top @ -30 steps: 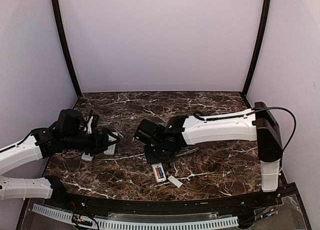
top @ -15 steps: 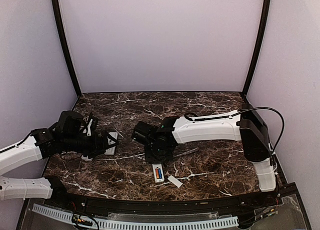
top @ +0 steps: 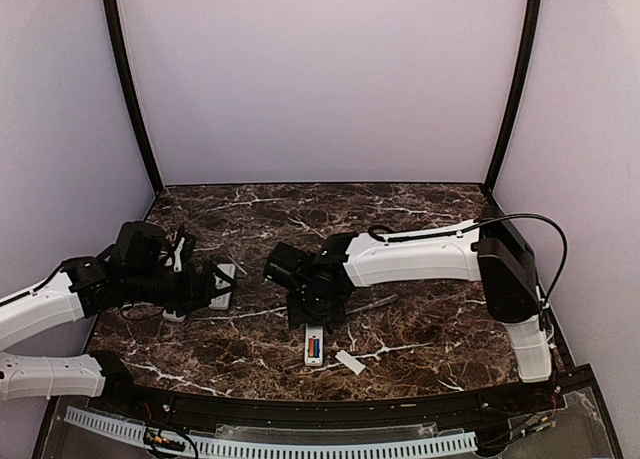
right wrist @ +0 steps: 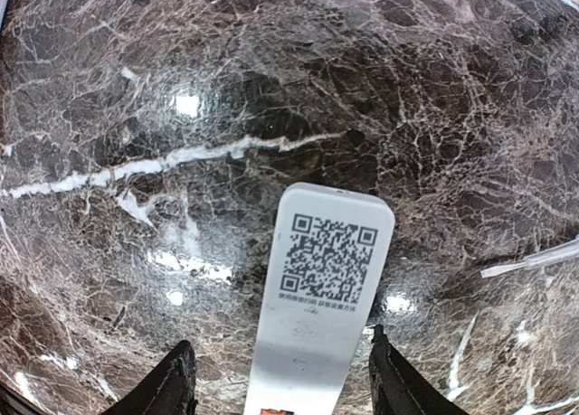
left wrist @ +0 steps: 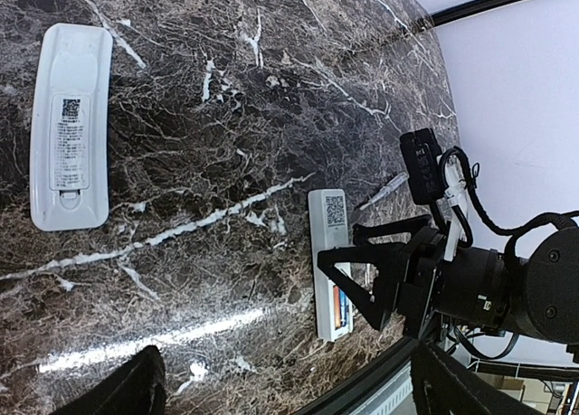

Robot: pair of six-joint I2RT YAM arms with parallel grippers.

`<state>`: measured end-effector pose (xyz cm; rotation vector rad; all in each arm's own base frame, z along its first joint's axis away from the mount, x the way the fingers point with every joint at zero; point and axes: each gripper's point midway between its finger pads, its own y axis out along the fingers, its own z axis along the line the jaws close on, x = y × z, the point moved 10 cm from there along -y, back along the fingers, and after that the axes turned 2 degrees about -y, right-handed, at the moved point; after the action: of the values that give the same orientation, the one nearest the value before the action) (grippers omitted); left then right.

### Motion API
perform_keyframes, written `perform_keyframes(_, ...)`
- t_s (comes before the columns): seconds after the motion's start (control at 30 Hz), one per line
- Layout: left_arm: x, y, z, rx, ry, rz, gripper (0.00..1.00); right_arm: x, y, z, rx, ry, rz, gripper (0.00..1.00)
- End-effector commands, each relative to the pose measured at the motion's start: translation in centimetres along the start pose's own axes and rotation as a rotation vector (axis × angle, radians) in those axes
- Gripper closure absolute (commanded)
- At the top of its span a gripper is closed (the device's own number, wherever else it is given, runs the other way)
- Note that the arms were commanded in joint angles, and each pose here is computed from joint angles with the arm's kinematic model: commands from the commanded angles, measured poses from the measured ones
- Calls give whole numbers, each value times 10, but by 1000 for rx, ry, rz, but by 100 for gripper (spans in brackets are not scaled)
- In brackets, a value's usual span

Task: Unload the batteries from the remote control
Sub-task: Place the remote control without the battery cover at the center of the board, then pick up the screwdriver from the center of the board.

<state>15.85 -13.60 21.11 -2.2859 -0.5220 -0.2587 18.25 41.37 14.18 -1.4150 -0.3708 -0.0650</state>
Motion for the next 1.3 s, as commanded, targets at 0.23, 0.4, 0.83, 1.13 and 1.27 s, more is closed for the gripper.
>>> perform_keyframes(0.23,-4,-6,4,-2,22,-8,6,8,-23,-4,43,-8,-59,19)
perform_keyframes(0.4,0,-21,-6,-5,47,-16,5,5,-57,-20,85,-42,-133,19)
perform_keyframes(0.83,8,-16,-12,21,51,-16,6,7,-62,-120,40,40,-132,26)
perform_keyframes(1.13,8,-13,-10,15,25,-23,6,20,-39,-166,52,186,-80,29)
perform_keyframes(1.27,6,-12,-8,20,19,-19,7,23,-29,-167,14,217,-68,29)
